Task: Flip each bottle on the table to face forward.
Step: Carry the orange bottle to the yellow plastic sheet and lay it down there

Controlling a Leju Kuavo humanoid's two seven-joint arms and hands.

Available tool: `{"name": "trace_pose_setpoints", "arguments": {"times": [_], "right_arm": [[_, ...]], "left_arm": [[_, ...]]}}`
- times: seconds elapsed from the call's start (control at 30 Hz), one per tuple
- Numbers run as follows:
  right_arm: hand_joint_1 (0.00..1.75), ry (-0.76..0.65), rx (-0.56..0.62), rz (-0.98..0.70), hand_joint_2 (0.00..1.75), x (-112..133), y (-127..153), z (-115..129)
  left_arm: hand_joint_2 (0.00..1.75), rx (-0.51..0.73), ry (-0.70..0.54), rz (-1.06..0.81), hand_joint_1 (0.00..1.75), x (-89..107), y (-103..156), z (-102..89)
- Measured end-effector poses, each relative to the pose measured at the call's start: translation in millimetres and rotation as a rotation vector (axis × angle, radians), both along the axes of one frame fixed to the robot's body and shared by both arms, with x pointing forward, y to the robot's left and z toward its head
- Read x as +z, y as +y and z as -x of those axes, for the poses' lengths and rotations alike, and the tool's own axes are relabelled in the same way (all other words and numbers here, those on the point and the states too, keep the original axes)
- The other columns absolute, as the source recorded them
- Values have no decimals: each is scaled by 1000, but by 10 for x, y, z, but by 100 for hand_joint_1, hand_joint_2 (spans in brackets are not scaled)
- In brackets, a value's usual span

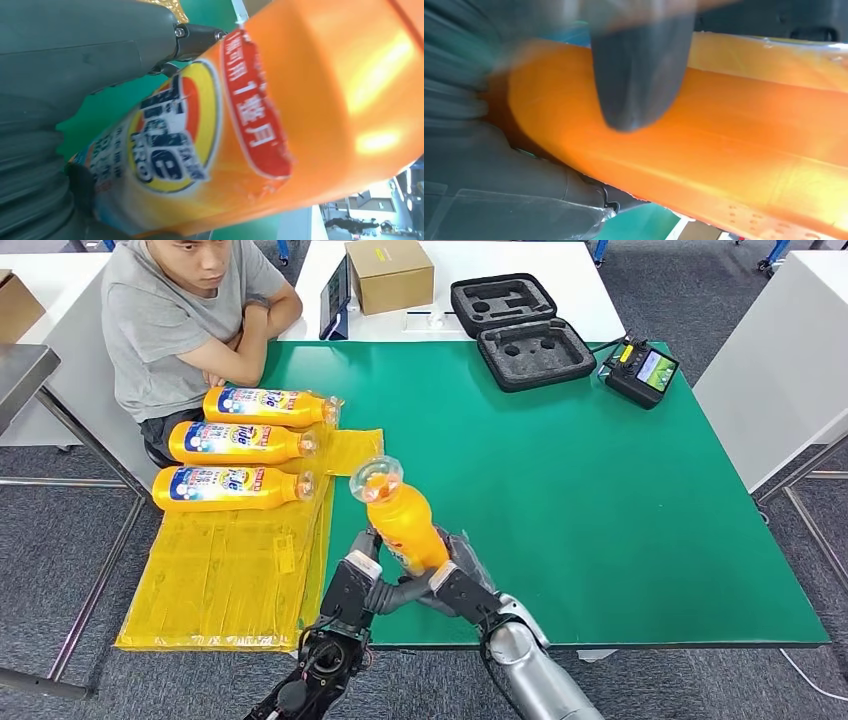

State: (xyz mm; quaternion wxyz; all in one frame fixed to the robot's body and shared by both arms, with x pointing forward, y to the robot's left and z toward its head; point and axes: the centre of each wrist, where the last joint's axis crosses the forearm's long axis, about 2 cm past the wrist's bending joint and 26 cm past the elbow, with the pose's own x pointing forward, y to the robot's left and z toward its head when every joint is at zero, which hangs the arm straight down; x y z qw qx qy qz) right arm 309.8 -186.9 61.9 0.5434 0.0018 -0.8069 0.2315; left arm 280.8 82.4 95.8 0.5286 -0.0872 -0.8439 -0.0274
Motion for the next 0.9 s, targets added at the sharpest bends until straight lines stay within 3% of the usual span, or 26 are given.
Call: {"name": "trace_pose_setpoints", "arguments": {"times": [0.13, 0.27, 0.3, 0.4, 0.43, 0.63, 0.77, 0.9], "right_arm": [[161, 0, 2, 26, 175, -10, 58, 3], [139, -1, 3, 42, 175, -17, 89, -8], [123, 0, 5, 45, 175, -19, 97, -10], [55, 2, 7, 51, 175, -29, 112, -9], [47, 3, 8, 53, 175, -33, 117, -6], [43, 23, 17, 63, 175, -74, 157, 40], [3, 26, 21, 66, 175, -83, 165, 49], [0, 30, 17, 72, 175, -101, 184, 74]], "left_arm": [[175, 15, 10, 11, 0, -11, 28, -7], [175, 21, 17, 15, 0, -26, 51, -7], [175, 22, 19, 16, 6, -29, 55, -6], [175, 23, 23, 20, 110, -39, 63, -2], [175, 21, 25, 21, 140, -41, 64, 0], [175, 11, 18, 31, 138, -23, 49, -1], [175, 10, 14, 33, 163, -14, 49, -4], [175, 5, 11, 40, 171, 0, 48, -10]]}}
